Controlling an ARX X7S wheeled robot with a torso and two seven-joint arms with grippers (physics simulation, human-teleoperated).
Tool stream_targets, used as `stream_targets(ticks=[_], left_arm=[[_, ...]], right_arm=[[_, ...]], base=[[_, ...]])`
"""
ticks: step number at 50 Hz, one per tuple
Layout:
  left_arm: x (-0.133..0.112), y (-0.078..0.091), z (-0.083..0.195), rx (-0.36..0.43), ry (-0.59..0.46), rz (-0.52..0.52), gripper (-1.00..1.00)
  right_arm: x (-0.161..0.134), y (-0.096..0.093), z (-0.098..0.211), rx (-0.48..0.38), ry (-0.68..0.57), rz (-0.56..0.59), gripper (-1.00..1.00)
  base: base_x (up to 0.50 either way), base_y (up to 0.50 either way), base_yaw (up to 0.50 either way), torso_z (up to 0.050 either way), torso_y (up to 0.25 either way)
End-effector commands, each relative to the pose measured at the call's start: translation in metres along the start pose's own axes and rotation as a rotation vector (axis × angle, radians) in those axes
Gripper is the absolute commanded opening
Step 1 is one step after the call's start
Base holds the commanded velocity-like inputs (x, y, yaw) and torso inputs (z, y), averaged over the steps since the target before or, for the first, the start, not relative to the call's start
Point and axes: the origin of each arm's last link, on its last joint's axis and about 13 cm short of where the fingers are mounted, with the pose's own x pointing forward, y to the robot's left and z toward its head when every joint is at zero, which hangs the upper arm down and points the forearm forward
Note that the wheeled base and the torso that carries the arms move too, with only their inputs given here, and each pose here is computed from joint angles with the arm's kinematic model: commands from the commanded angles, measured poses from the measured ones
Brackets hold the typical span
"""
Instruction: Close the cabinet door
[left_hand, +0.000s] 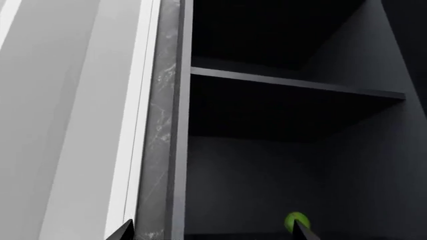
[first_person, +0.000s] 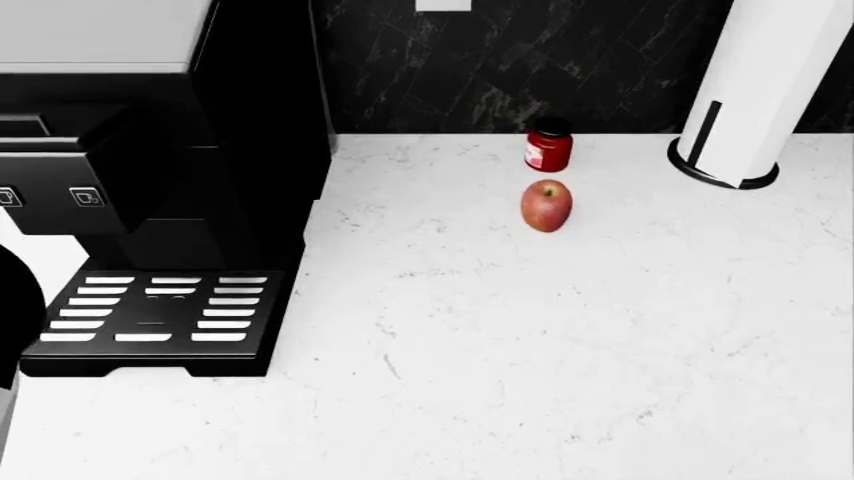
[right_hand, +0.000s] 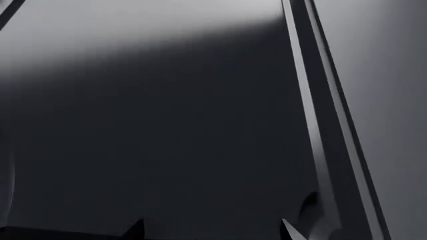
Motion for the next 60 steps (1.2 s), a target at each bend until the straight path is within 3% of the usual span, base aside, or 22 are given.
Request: stream_targets(ticks=[1,10,60], left_arm=[[-0.007,0.000,0.003,-0.003,0.004,-0.008,1.00],[-0.013,-0.003,0.003,0.025,0.001,-0.027,1.00],[-0.029,0.003,0.002,0.013,0.038,-0.047,1.00]], right_arm=[[0.004,0.026,-0.038,0.083,0.183,0.174,1.00],[0.009,0.033,-0.048,0.095,0.208,0.194,1.00],[0.031,0.054,-0.095,0.184,0.331,0.235,1.00]], base=[[0.00,0.00,0.00,0.000,0.000],[0.00,0.00,0.00,0.000,0.000],[0.00,0.00,0.00,0.000,0.000]])
